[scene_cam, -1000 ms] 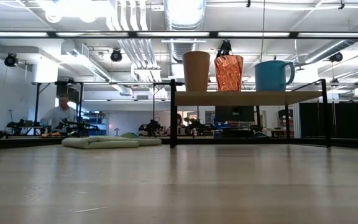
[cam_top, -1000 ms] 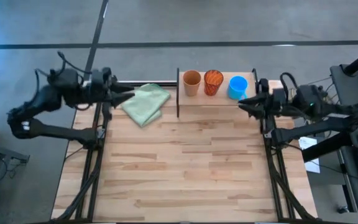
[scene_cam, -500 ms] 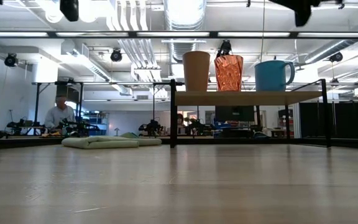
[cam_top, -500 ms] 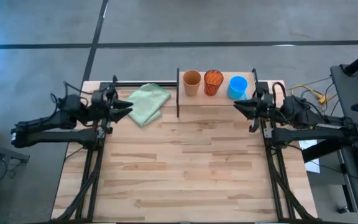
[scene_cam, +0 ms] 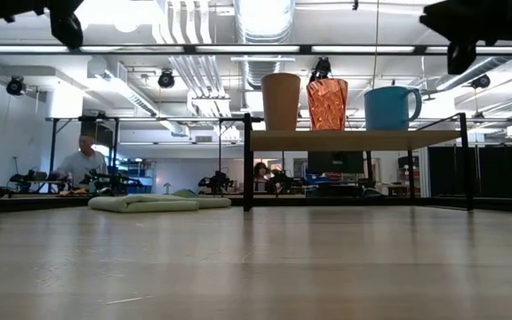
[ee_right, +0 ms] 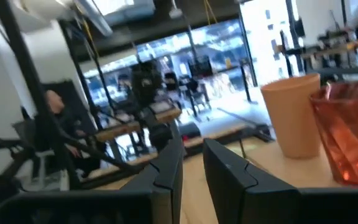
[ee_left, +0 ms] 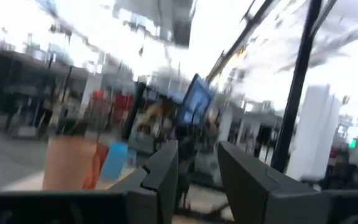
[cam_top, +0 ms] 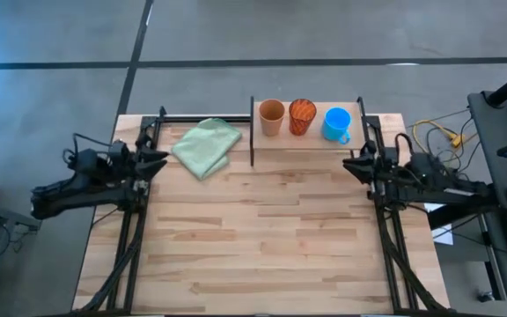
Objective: Stack small to large cups/mugs on shelf
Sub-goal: Return to Home Position
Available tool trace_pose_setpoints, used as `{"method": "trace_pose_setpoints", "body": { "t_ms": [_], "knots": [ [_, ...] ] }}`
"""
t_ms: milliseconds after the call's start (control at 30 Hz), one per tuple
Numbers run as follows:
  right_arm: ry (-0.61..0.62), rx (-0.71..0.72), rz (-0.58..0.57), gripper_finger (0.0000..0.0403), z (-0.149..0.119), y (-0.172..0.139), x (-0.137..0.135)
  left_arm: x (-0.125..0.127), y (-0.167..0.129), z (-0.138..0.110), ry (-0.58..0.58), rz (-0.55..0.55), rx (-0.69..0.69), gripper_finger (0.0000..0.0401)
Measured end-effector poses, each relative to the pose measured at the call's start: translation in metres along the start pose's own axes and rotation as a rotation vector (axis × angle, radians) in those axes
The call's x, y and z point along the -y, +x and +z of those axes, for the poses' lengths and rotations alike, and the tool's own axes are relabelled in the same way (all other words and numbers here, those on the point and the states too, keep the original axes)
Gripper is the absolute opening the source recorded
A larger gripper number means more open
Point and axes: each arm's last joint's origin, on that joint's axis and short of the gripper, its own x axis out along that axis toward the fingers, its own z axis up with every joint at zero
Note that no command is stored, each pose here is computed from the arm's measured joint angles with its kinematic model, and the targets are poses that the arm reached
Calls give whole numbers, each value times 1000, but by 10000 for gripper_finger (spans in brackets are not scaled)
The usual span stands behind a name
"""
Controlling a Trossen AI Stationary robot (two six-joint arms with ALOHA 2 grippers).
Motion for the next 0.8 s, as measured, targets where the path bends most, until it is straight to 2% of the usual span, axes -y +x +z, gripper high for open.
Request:
{"method": "trace_pose_setpoints", "body": {
  "t_ms": [100, 267, 500, 600, 800],
  "knots": [
    [-6, 57, 18, 59, -2, -9, 1, -2, -4, -9, 5, -20, 71, 102],
    [-39, 29, 8, 59, -8, -7, 3, -8, -9, -28, 0, -33, 131, 102],
    [35, 12, -3, 59, -22, -6, 6, -17, -12, -58, -41, -2, 137, 102],
    [29, 33, 0, 59, -29, -4, 8, -20, -13, -65, -41, 2, 190, 102],
    [28, 57, 6, 59, -43, 0, 12, -21, -14, -68, -44, 17, 202, 102]
  ]
}}
